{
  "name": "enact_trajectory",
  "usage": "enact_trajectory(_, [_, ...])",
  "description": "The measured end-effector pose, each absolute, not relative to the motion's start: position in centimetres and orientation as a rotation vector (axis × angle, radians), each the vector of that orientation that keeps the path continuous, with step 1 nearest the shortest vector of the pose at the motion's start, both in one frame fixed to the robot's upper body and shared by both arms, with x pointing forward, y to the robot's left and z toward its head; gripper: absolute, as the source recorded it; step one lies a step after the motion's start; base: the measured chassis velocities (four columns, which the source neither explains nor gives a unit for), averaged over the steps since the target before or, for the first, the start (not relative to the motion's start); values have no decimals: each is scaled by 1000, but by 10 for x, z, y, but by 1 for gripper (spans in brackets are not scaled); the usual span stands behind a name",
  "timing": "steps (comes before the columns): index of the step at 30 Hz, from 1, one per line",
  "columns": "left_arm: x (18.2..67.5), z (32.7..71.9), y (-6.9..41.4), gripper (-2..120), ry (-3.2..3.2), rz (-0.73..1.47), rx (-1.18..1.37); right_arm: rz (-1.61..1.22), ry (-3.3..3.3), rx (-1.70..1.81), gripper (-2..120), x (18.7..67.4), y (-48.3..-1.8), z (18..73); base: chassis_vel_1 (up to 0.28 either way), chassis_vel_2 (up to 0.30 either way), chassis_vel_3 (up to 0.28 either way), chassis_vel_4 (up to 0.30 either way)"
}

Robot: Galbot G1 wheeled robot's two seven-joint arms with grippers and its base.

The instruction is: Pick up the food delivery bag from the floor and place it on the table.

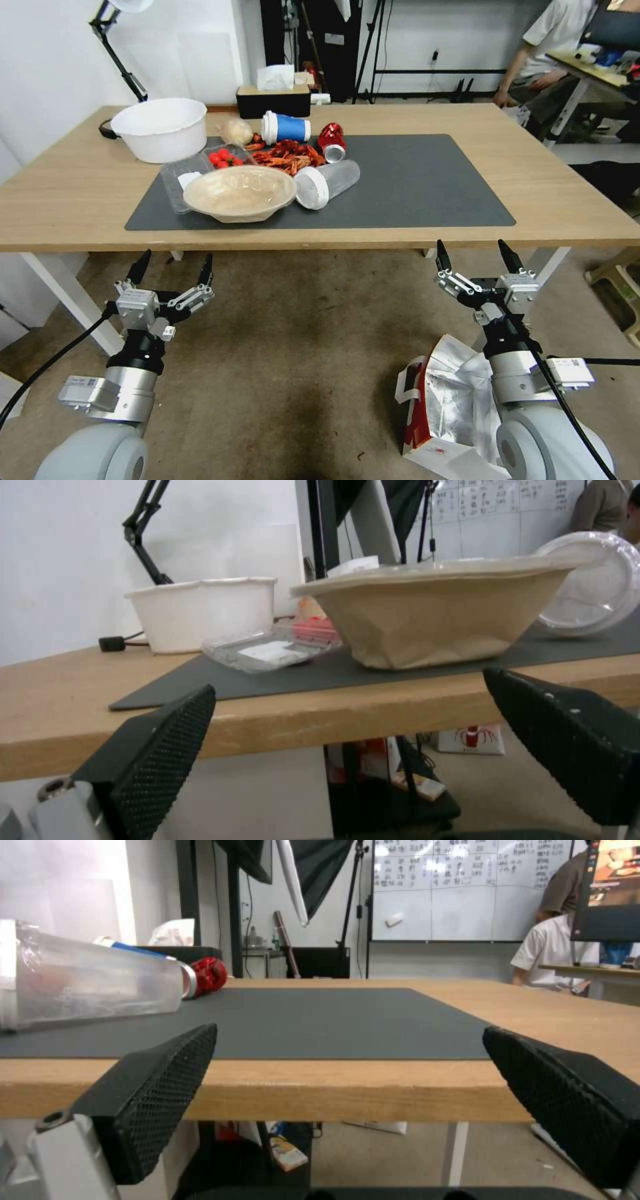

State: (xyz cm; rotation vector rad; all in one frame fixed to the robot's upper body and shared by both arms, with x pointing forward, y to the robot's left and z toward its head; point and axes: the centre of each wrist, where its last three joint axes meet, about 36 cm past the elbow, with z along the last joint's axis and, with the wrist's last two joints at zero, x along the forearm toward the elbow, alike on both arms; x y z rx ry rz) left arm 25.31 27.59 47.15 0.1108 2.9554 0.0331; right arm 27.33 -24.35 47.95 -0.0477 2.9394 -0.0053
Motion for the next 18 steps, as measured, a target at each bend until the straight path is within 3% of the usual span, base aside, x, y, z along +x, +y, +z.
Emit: enact_trajectory(18, [251,470,276,100,2960,41,125,7,2951,-40,100,274,-243,473,0,0,0,0])
